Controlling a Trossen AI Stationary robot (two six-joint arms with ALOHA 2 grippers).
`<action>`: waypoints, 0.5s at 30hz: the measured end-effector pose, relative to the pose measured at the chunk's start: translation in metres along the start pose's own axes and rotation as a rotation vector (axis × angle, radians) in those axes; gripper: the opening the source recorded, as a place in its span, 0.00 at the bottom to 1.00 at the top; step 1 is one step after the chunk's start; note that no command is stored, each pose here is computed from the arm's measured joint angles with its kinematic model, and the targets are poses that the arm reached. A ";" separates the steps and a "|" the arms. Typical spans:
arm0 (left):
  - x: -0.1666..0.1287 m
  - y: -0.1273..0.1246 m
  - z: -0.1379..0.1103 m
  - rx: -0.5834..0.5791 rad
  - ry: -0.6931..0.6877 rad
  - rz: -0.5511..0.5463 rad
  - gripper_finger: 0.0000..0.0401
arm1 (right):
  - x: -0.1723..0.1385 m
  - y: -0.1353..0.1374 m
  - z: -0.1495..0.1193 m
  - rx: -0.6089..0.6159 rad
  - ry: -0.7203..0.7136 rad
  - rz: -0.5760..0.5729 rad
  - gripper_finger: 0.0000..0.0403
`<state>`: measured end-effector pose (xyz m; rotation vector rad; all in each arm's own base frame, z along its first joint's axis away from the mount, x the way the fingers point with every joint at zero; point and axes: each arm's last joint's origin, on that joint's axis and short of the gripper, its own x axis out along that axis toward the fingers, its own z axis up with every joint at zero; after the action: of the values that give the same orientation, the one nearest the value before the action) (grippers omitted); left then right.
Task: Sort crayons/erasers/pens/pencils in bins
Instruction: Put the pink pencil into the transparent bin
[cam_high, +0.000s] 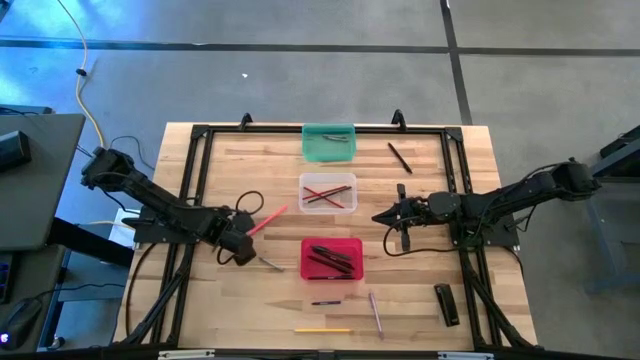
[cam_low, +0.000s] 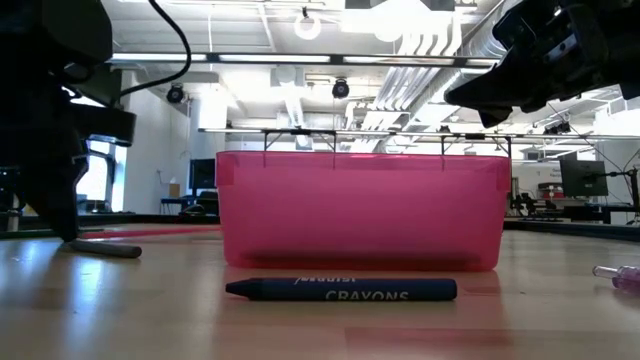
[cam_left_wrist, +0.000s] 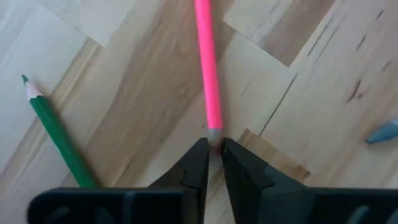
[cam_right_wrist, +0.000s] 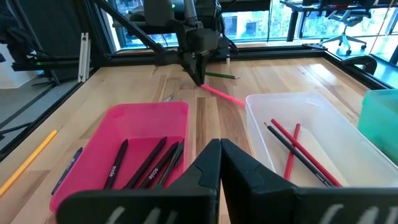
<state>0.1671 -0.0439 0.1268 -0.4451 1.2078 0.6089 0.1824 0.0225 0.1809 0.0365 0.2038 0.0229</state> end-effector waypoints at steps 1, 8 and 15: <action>0.000 0.000 0.000 0.002 0.005 -0.003 0.12 | 0.000 0.000 0.000 0.000 -0.001 0.000 0.00; 0.001 0.002 0.001 0.033 0.016 0.000 0.22 | 0.000 0.000 0.000 0.000 -0.001 0.001 0.00; 0.002 0.005 0.006 0.084 0.028 0.000 0.22 | 0.000 0.000 0.000 0.000 -0.001 0.003 0.00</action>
<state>0.1684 -0.0360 0.1269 -0.3842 1.2548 0.5516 0.1824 0.0226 0.1810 0.0371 0.2029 0.0264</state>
